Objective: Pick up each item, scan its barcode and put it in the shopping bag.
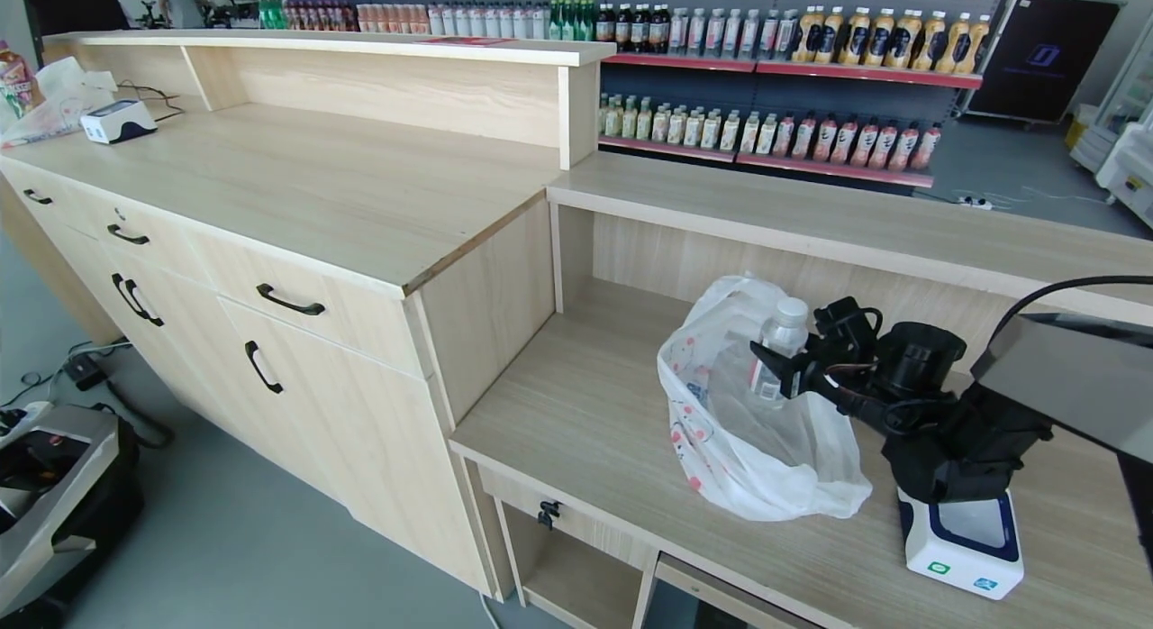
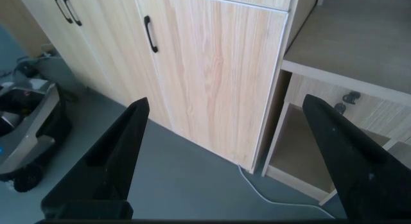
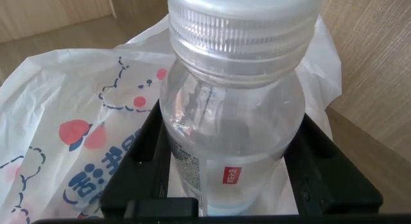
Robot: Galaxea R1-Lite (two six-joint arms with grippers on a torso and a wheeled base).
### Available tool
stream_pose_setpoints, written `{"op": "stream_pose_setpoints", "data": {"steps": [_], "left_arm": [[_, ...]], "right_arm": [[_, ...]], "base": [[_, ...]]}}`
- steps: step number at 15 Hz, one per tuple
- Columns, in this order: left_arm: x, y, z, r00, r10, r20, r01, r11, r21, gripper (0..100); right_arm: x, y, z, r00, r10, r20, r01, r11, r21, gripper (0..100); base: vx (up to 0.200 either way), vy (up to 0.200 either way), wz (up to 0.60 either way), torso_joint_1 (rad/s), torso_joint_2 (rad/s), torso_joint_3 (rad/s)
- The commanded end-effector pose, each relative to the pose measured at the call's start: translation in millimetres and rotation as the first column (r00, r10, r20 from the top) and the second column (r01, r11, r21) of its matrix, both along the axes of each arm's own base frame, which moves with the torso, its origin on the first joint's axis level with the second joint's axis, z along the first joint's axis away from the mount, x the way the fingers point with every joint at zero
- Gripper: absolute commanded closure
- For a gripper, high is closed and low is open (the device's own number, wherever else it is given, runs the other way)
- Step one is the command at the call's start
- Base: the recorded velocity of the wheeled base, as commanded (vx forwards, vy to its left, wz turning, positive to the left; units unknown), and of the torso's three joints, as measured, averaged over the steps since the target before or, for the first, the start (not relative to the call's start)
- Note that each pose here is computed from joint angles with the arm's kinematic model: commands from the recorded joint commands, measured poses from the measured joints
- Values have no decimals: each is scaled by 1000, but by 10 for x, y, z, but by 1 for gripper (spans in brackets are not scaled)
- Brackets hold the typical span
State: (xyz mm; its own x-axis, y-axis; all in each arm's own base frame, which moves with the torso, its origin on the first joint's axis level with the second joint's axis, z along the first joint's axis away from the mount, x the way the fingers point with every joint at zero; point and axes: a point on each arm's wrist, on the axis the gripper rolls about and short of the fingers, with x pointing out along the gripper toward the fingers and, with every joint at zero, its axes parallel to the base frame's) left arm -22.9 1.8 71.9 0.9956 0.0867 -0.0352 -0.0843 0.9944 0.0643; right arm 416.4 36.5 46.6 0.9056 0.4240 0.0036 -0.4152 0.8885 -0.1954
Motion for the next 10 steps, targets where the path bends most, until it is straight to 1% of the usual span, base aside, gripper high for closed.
{"op": "stream_pose_setpoints", "data": {"steps": [1, 5, 7, 8, 10], "left_arm": [[0, 0, 0, 1000, 1, 0, -1, 1000, 0, 0], [0, 0, 0, 1000, 1, 0, -1, 1000, 0, 0], [0, 0, 0, 1000, 1, 0, -1, 1000, 0, 0], [0, 0, 0, 1000, 1, 0, -1, 1000, 0, 0], [0, 0, 0, 1000, 1, 0, -1, 1000, 0, 0]], "right_arm": [[13, 5, -84, 1000, 1, -19, -1, 1000, -2, 100], [10, 5, -151, 999, 1, -40, -1, 1000, -7, 100], [5, 4, -123, 999, 1, -36, -1, 1000, -6, 100], [2, 4, -91, 1000, 1, -29, -1, 1000, -4, 0], [-47, 20, 116, 1000, 9, 8, -9, 1000, 5, 0]], "base": [[0, 0, 0, 0, 0, 0], [0, 0, 0, 0, 0, 0], [0, 0, 0, 0, 0, 0], [0, 0, 0, 0, 0, 0], [0, 0, 0, 0, 0, 0]]}}
